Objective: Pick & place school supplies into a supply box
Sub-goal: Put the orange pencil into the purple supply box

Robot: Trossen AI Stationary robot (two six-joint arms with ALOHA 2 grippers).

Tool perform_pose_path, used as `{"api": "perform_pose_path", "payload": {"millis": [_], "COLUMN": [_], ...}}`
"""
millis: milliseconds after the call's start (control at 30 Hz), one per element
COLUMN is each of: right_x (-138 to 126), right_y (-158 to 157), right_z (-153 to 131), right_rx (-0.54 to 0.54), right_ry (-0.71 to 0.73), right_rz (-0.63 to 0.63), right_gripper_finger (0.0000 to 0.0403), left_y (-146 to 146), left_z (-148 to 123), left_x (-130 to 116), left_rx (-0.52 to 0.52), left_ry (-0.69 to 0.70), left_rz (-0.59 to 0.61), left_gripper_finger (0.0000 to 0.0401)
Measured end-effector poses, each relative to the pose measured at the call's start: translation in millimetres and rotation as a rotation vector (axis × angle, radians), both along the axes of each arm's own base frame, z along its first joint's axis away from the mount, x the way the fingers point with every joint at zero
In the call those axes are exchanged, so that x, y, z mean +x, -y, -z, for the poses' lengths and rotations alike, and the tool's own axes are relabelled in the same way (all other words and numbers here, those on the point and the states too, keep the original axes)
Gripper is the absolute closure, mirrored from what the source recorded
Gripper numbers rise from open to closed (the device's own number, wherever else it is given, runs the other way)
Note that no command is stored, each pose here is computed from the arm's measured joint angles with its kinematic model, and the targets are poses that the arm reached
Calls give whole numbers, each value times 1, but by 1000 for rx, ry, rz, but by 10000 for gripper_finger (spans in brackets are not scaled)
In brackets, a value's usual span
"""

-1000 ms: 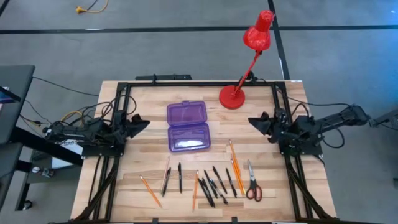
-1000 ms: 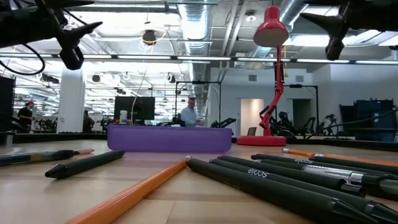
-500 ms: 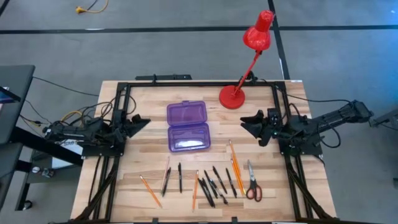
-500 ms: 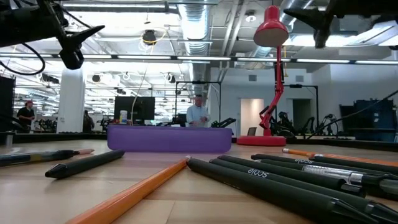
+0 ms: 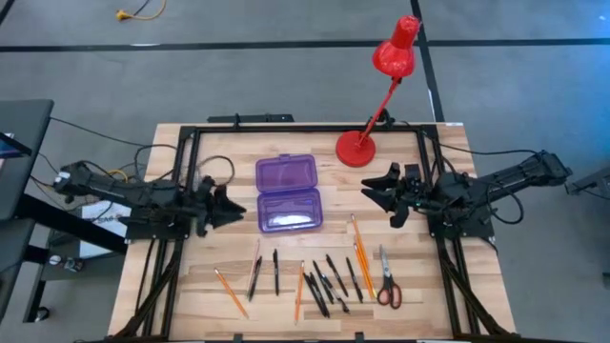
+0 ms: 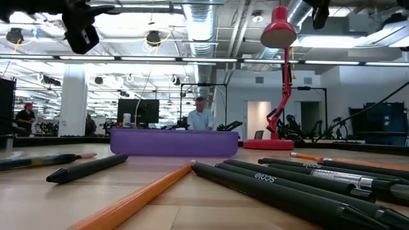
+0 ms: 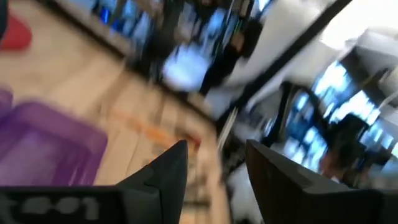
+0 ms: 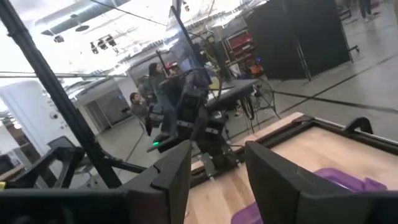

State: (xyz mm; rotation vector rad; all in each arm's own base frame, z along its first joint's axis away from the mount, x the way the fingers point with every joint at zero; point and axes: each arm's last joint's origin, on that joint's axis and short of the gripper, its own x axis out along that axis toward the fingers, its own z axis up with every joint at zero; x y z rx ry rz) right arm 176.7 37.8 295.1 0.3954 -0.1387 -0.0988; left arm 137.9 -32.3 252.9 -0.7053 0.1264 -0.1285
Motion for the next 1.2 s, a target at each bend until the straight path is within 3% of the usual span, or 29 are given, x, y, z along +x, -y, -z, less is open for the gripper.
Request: {"api": "perform_pose_path", "payload": {"millis": [300,633,833,967,1200], "right_x": [0,0,1,3,6], "right_y": [-2,-2,-2,-2,-3], "right_z": [3,4,5,6,10], "right_rx": [-8,-9,-7,0,26], "right_ry": [-34,-39,-43,-47,-68], "right_rz": [-13,-13,-10,-10,-12], "right_gripper_finger": [264,263,262,262,262], "left_y": [41,109,133,145,154], "left_z": [-5,21,39,57,74], "left_x": [22,21,16,13,16], "left_rx": [175,501,774,909,990], "left_ry": [-610,-954,-959,-990,-1008], "left_rz": [256,552,545,607,656], "left_gripper_finger": [264,264,264,264,262]}}
